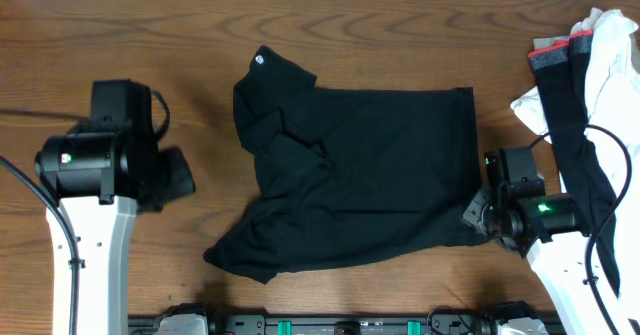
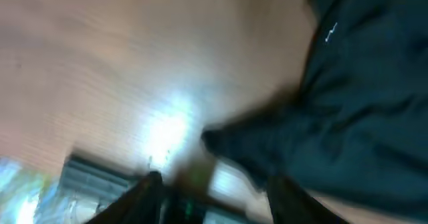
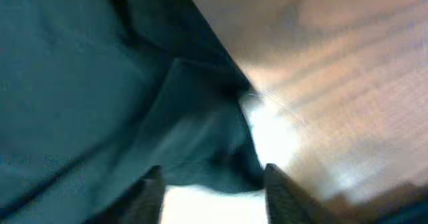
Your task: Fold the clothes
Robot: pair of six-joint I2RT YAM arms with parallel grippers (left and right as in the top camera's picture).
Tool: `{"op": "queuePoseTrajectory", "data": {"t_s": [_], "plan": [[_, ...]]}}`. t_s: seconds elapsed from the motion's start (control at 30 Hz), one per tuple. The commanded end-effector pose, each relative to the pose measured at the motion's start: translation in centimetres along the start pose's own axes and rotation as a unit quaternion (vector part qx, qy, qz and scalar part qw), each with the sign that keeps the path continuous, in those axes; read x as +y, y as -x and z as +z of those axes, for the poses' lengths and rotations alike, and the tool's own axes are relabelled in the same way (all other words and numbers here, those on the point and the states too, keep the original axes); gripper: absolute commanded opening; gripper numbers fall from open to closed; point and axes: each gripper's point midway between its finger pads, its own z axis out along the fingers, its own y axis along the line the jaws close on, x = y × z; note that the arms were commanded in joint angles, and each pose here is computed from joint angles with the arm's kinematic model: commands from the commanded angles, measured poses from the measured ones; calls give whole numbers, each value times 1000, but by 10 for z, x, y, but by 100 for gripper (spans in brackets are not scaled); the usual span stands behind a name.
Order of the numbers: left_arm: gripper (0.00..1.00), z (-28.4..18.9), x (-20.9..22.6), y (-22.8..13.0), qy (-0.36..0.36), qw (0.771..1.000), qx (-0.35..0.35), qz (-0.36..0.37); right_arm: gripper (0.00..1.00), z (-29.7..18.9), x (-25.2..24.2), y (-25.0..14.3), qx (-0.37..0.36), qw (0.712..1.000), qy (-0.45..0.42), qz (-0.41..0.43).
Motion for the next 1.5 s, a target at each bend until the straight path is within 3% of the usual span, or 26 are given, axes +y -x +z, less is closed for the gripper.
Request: {"op": "queuePoseTrajectory", "data": {"t_s": [0.0, 0.1, 0.2, 0.27, 0.47, 0.83, 1.03, 1.2, 1.23, 1.27, 1.33, 1.47], "plan": [[55, 8, -25, 19, -59, 997, -16, 51, 63, -4, 6, 18, -36, 999, 13, 8], [54, 26, -64, 36, -137, 987, -4, 84, 68, -5, 17, 28, -52, 998, 41, 17], [54, 56, -95, 44, -160, 977, 23, 141, 68, -11, 51, 39, -67, 988, 122, -61], [53, 81, -115, 42, -157, 967, 42, 195, 69, -18, 77, 43, -80, 972, 181, -124], [53, 159, -148, 44, -120, 961, 80, 234, 71, -19, 86, 44, -79, 968, 202, -130], [48, 218, -166, 58, -115, 964, 72, 229, 68, -15, 84, 40, -67, 970, 195, -130], [36, 225, -141, 75, -15, 971, 37, 235, 68, -15, 84, 40, -66, 970, 194, -130], [30, 227, -139, 72, -9, 971, 44, 236, 68, -15, 84, 40, -66, 970, 194, -130], [31, 227, -141, 70, -14, 970, 48, 238, 68, -15, 84, 40, -66, 970, 194, -130], [40, 227, -144, 67, -18, 969, 50, 240, 68, -15, 84, 40, -66, 970, 194, -130], [48, 226, -150, 65, -22, 968, 48, 247, 68, -14, 83, 40, -66, 970, 194, -130], [50, 224, -168, 67, -32, 967, 26, 250, 68, -14, 83, 40, -67, 970, 193, -132]]}}
